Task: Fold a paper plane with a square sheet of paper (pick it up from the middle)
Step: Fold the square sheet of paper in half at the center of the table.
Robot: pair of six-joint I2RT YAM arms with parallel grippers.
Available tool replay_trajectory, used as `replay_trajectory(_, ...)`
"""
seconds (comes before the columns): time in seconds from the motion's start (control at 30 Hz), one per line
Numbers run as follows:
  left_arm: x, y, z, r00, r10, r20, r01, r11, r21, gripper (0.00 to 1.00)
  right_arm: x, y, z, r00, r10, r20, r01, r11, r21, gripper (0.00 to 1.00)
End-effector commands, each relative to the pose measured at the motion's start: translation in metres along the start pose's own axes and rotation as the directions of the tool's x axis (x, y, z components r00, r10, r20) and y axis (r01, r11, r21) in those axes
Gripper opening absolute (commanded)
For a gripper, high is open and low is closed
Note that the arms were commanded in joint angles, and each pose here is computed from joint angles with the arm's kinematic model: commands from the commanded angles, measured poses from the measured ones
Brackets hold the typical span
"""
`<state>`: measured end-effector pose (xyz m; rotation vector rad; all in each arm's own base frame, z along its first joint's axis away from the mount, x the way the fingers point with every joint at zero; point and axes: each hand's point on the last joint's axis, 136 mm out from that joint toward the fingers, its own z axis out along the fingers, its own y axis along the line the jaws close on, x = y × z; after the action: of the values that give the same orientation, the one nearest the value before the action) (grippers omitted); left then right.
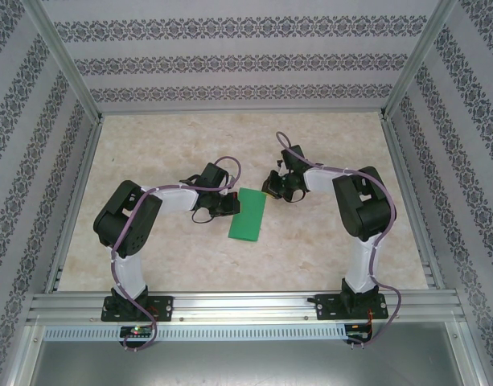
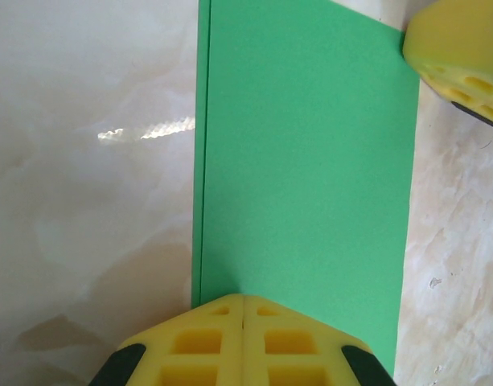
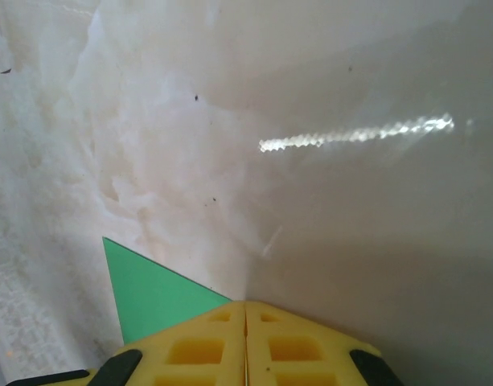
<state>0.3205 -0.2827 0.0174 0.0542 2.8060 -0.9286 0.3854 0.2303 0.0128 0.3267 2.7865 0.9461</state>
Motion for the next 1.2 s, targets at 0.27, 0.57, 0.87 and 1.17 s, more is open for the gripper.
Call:
replay_trajectory(0.27, 0.041, 0.043, 0.013, 0.990, -0.049, -0.130, 0.026, 0.985, -0.173, 0.00, -0.019, 0.027, -0.029, 0.999, -0.007, 0.037, 0.007, 1.000, -0.021, 0.09)
replay_trajectory(0.57, 0.042, 0.044, 0.013, 0.990, -0.052, -0.130, 0.029, 0.985, -0.172, 0.00, -0.004, -0.005, 0.003, 0.999, 0.050, -0.017, -0.049, 0.997, 0.052, 0.08)
replay_trajectory(0.87, 0.044, 0.045, 0.013, 0.990, -0.052, -0.134, 0.028, 0.985, -0.172, 0.00, -0.006, -0.010, -0.004, 0.998, 0.063, -0.013, -0.062, 0.995, 0.073, 0.07)
replay_trajectory(1.17, 0.043, 0.044, 0.013, 0.990, -0.053, -0.130, 0.031, 0.985, -0.171, 0.00, -0.014, 0.042, -0.044, 0.998, 0.003, 0.066, 0.002, 0.997, -0.077, 0.08)
